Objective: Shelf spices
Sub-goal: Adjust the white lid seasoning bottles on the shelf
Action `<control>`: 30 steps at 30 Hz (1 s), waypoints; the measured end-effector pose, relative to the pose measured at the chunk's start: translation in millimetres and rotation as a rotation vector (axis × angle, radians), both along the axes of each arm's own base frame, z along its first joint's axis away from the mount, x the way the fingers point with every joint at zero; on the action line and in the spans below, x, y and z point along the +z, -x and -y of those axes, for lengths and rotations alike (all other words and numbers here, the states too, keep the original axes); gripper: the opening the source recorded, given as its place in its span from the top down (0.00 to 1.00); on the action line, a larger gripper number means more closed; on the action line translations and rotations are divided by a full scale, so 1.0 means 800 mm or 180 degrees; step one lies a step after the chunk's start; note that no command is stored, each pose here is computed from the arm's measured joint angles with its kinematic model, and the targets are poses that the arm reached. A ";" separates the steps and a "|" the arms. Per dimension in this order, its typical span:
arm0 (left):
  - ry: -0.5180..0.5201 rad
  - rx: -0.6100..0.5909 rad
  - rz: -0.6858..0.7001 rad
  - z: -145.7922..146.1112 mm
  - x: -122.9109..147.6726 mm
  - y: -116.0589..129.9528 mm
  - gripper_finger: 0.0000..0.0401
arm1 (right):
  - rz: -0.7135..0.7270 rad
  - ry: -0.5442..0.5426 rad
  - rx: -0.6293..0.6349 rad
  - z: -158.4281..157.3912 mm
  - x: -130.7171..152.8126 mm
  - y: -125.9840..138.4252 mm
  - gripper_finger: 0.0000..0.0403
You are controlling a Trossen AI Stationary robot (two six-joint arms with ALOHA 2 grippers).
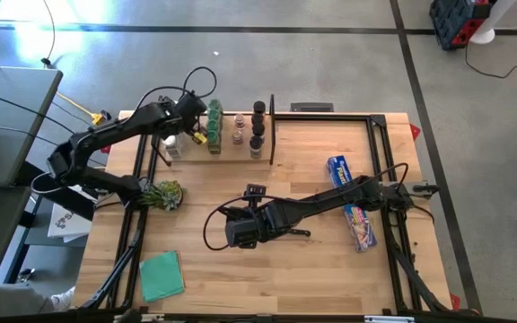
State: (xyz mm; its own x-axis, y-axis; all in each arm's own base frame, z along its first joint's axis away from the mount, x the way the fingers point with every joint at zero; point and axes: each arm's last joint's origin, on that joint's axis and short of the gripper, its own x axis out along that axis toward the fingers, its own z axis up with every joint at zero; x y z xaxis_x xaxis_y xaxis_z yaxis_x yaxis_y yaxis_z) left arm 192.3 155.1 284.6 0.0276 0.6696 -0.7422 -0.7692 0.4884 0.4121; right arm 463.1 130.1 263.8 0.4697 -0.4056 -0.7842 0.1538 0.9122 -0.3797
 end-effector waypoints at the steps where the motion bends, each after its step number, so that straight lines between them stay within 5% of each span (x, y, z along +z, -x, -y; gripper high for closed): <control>1: 0.0023 -0.0005 -0.0045 -0.005 -0.003 0.000 1.00 | 0.0000 0.0000 -0.0001 0.000 0.000 0.000 0.19; 12: 0.0183 0.0292 -0.0336 -0.061 -0.035 0.013 1.00 | -0.0004 0.0005 -0.0004 0.002 0.000 -0.001 0.19; 30: 0.0336 0.0315 -0.0428 -0.060 -0.041 0.018 1.00 | -0.0002 0.0001 -0.0010 0.002 0.000 -0.001 0.19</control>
State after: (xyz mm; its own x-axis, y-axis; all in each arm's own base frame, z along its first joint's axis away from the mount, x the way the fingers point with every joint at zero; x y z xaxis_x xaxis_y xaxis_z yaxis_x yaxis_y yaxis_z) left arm 178.3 203.5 252.1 -0.1387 0.5824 -0.8009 -0.7570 0.4591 0.4650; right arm 463.5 128.5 263.8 0.4679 -0.4073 -0.7843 0.1565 0.9116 -0.3800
